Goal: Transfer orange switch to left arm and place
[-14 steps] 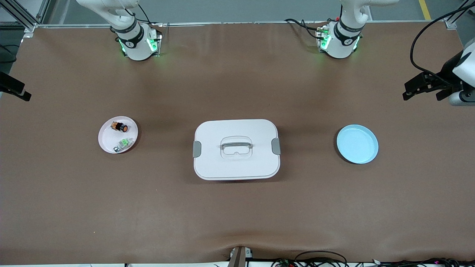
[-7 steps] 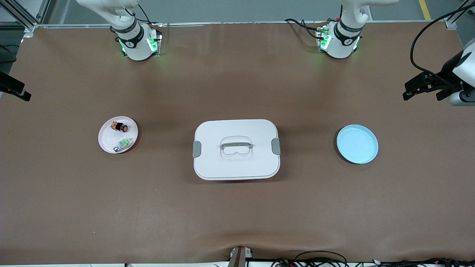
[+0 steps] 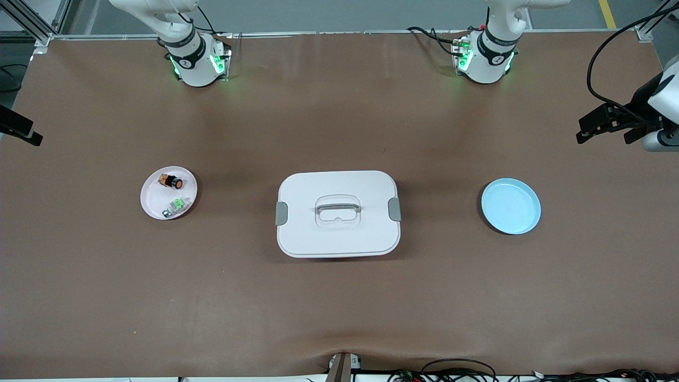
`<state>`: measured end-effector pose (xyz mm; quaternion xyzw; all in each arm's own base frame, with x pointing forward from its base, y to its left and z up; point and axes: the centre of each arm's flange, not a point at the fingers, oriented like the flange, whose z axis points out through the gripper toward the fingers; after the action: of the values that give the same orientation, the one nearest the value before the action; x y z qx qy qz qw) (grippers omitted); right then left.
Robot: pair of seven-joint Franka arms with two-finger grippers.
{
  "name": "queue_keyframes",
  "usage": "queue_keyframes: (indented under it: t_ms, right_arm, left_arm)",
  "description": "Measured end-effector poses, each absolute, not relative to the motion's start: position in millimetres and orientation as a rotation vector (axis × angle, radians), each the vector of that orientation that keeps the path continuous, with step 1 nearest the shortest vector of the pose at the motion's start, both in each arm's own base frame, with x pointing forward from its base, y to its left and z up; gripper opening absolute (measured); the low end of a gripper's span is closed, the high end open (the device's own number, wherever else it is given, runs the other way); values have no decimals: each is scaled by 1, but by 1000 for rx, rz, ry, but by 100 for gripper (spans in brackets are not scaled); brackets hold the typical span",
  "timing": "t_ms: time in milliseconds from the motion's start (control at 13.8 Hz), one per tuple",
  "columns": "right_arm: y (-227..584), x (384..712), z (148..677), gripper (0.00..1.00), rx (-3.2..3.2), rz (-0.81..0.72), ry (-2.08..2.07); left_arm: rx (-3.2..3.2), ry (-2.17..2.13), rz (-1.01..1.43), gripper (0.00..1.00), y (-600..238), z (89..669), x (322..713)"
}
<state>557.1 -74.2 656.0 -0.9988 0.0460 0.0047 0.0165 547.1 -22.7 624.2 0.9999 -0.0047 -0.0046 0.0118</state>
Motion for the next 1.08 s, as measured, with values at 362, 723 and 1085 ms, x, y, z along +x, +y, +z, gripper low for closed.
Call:
queue_keyframes:
  t_ms: [362, 723, 1085]
  right_arm:
    - [-81, 586, 598, 100, -3098, 166, 160]
    - [-99, 605, 545, 100, -3082, 293, 202]
    - [-103, 613, 506, 100, -3078, 320, 213]
  left_arm:
    - [3118, -10, -12, 100, -21, 625, 547]
    - [3118, -14, 3, 100, -22, 629, 547]
    - [3117, -13, 8, 100, -22, 631, 547]
